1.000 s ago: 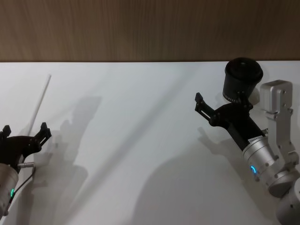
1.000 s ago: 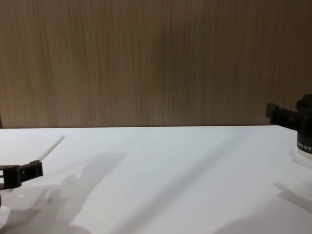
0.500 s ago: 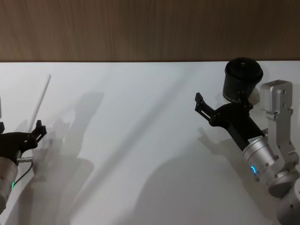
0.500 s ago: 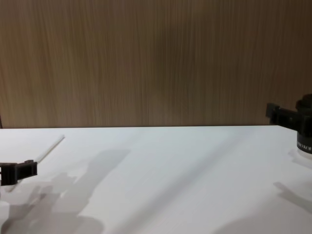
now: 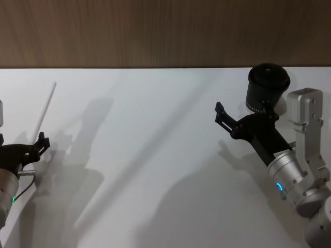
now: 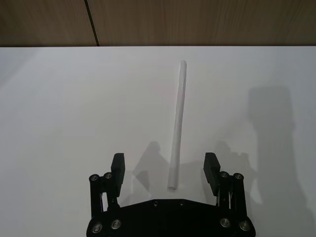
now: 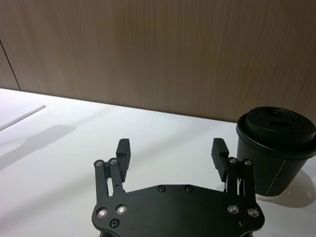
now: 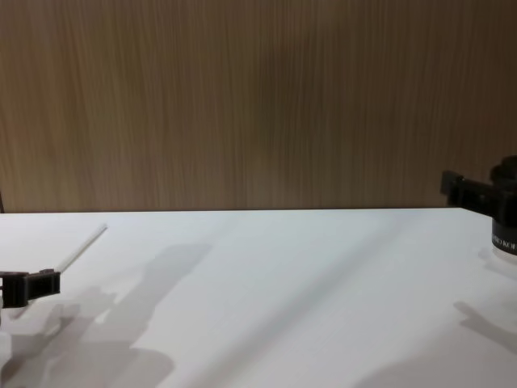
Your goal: Pick up the straw with one hand, pass it to the other hand, and insert it into the cup.
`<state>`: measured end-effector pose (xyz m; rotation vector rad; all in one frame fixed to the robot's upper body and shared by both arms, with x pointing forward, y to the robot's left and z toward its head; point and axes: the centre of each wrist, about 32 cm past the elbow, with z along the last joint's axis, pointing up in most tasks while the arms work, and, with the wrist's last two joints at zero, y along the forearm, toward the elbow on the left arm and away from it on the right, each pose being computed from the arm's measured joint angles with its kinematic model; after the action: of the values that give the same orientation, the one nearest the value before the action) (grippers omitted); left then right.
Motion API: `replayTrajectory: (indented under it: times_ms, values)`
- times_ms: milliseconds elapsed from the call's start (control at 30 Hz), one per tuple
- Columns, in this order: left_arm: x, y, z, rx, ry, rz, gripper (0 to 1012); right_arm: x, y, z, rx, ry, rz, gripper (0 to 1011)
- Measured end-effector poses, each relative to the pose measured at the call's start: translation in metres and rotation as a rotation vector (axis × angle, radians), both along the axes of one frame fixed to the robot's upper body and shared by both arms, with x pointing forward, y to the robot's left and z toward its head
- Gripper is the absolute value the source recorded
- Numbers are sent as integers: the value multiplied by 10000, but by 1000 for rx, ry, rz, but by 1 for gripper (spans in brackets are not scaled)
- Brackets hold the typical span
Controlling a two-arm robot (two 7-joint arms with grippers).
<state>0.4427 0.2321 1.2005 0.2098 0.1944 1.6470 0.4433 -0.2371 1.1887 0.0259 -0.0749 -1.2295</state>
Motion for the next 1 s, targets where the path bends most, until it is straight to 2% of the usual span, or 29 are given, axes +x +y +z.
replayTrajectory:
  times_ms: [233, 767, 1000]
  values:
    - [47, 37, -11, -11, 17, -24, 1003, 0, 0, 0, 0, 0, 0, 1001]
    - [151, 89, 0, 14, 63, -61, 1003, 0, 0, 0, 0, 0, 0, 1001]
    - [191, 99, 9, 4, 75, -80, 1003, 0, 0, 0, 0, 0, 0, 1001]
